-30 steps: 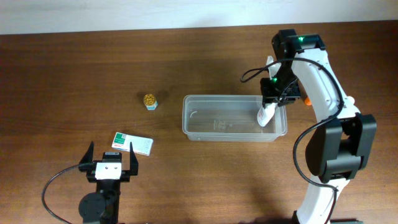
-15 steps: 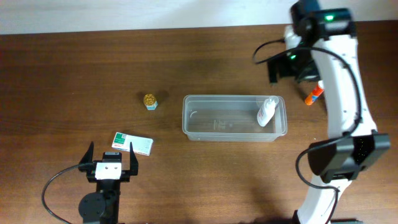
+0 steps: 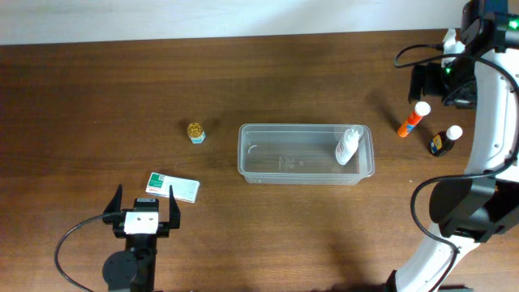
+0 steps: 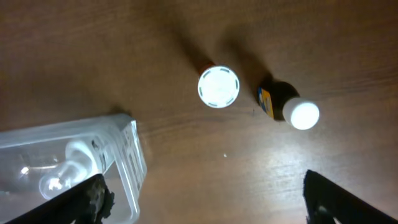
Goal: Pack container
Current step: 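Move the right gripper down onto the orange-and-white tube and grasp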
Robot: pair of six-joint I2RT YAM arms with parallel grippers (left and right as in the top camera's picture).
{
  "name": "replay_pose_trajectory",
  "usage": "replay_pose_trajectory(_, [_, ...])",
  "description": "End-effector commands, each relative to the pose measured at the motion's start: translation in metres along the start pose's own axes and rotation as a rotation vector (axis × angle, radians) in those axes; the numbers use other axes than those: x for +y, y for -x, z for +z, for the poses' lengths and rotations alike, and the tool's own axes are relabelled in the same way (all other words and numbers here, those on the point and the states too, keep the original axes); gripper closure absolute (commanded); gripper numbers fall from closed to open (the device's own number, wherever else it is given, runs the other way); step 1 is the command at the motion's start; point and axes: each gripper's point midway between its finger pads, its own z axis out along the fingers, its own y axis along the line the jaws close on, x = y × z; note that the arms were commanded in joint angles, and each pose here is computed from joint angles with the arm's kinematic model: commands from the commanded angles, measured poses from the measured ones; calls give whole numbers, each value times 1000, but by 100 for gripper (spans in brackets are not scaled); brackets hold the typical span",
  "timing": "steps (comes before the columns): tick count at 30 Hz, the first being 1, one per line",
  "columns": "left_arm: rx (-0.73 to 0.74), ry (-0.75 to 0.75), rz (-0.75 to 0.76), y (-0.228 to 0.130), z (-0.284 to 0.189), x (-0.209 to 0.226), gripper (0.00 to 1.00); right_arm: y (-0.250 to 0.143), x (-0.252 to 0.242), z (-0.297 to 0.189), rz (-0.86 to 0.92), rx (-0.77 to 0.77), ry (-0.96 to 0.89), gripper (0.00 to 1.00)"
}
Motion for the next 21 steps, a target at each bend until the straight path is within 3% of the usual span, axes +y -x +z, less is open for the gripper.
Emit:
replay_pose_trajectory(1, [1, -3, 12, -1, 0, 0, 0, 0, 0, 16, -12, 31, 18, 9])
replay_pose_trajectory(6, [1, -3, 12, -1, 0, 0, 0, 7, 0, 37, -12, 38, 17, 12])
replay_pose_trajectory(14, [1, -3, 12, -1, 0, 0, 0, 18, -1, 71, -24, 51, 17, 29])
replay_pose_trajectory(21, [0, -3, 12, -1, 0, 0, 0, 21, -1, 88, -30, 74, 18, 34])
